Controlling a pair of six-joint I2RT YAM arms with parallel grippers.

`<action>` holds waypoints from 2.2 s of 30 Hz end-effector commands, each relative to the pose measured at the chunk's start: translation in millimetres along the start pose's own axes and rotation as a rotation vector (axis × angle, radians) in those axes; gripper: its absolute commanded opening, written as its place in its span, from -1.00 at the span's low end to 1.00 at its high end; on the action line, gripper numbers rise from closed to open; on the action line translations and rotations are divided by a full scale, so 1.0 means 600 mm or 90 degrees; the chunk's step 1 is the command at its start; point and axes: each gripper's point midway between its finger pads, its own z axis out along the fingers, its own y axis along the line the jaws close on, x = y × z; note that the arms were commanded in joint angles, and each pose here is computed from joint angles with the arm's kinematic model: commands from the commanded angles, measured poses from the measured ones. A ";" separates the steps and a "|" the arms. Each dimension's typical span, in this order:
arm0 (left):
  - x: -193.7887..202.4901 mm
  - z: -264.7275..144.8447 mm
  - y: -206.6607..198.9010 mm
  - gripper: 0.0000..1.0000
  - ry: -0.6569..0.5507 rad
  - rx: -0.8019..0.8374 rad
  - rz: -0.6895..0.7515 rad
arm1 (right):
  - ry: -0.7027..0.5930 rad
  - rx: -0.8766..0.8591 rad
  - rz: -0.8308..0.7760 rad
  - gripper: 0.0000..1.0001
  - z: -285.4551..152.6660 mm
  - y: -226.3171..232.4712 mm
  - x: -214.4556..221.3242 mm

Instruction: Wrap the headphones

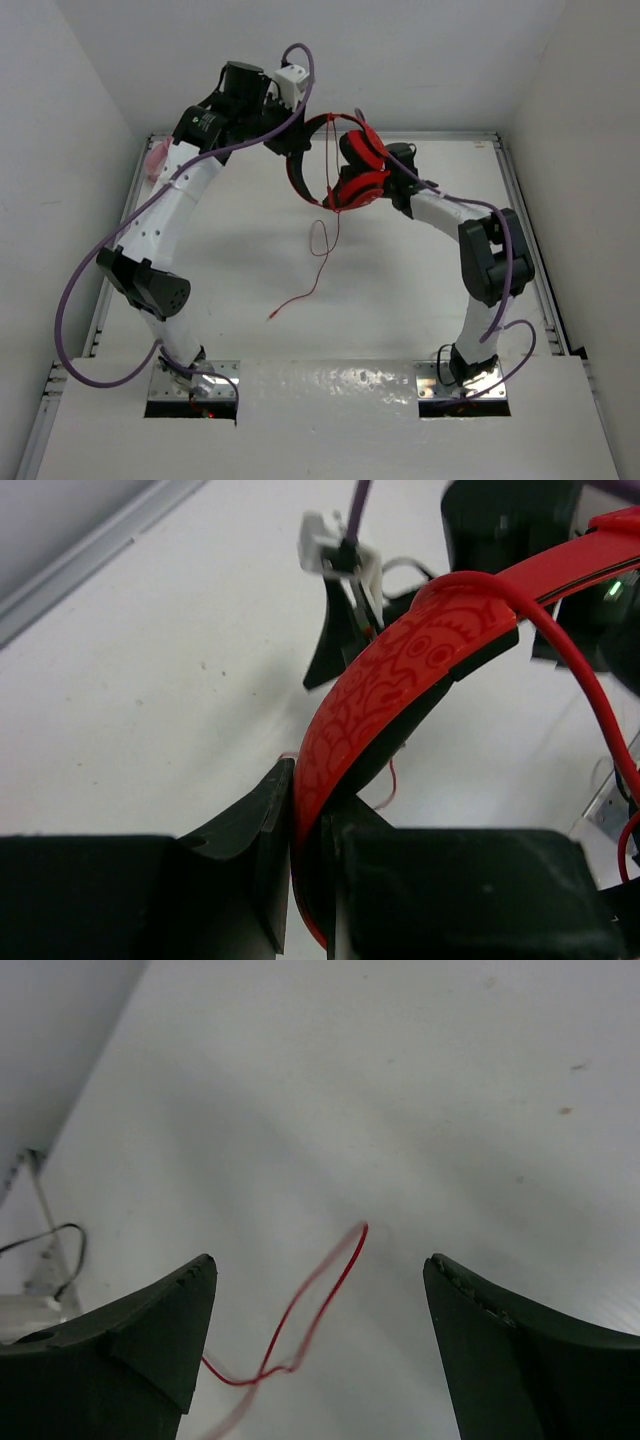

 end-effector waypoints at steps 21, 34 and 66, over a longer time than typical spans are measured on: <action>-0.121 -0.048 0.092 -1.00 -0.153 -0.209 -0.052 | -0.041 0.070 -0.156 0.52 -0.028 0.011 0.106; -0.129 -0.077 0.142 -1.00 -0.184 -0.317 -0.125 | -0.412 0.052 -0.025 0.59 -0.052 0.119 -0.048; -0.148 -0.085 0.197 -1.00 -0.233 -0.334 -0.207 | -0.433 -0.103 0.234 -1.00 0.146 0.123 -0.047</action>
